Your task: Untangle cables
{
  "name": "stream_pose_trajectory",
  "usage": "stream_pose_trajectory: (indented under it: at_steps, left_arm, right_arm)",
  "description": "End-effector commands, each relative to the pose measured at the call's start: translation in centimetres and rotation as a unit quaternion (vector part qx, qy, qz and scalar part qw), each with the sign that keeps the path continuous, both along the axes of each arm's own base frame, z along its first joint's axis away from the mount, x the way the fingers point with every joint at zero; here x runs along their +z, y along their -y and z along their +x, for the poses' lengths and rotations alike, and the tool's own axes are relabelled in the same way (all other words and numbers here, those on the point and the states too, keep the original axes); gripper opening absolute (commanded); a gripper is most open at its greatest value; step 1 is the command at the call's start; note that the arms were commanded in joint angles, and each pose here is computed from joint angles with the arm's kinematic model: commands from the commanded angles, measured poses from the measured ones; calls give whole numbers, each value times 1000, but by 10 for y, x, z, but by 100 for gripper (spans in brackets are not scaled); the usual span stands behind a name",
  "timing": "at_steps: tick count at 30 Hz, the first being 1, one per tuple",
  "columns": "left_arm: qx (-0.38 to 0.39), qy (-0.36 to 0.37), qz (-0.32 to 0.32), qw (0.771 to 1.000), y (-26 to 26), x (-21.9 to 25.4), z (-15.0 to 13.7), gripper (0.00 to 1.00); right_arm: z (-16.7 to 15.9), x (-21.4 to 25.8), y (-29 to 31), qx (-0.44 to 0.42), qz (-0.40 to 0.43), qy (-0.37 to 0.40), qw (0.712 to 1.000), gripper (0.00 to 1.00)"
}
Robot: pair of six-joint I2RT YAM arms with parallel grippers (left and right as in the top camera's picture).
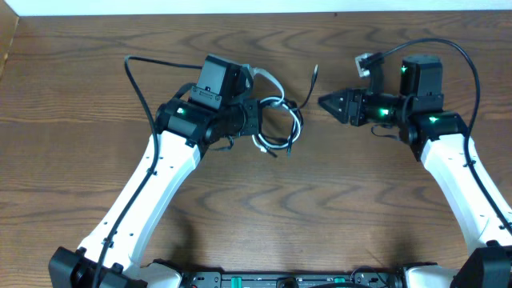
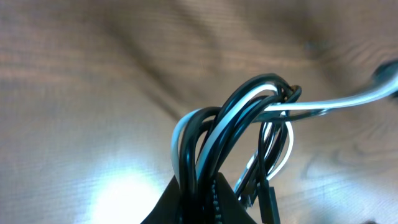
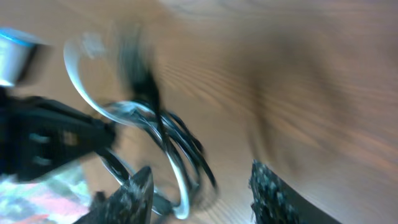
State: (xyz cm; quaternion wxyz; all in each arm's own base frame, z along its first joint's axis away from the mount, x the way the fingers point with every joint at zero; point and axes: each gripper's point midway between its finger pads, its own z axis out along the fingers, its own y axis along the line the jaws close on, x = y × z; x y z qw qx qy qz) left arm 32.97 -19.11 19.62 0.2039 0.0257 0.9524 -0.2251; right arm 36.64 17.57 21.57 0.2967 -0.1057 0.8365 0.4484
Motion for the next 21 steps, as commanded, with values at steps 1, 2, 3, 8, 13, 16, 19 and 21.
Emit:
stream_pose_trajectory:
  at_steps: [1,2,3,8,13,16,19,21]
  left_arm:
    - [-10,-36,12,999,-2,-16,-10,7]
    - [-11,-45,17,999,-3,-20,-13,7]
    - [-14,-49,20,998,-4,-22,-15,7]
    - [-28,-65,36,997,-8,-28,-24,8]
    - [-28,-74,41,996,-10,-30,-29,7]
    - [-28,-79,43,996,-11,-31,-31,7]
    - [-28,-82,44,995,-12,-31,-32,7]
    - [-28,-84,45,995,-12,-32,-33,7]
  right_arm:
    - [-17,30,-24,68,74,-4,995,48]
    - [-18,32,-27,70,78,-3,994,52]
    - [-18,33,-29,73,78,-1,994,57]
    - [-11,-1,-35,5,3,-41,999,77]
    - [-17,-14,-66,25,-15,-39,999,79]
    - [-3,-36,-74,-38,-39,-70,996,72]
    - [6,-51,-76,-73,-54,-83,992,67]
    - [9,-58,-80,-73,-58,-82,992,66]
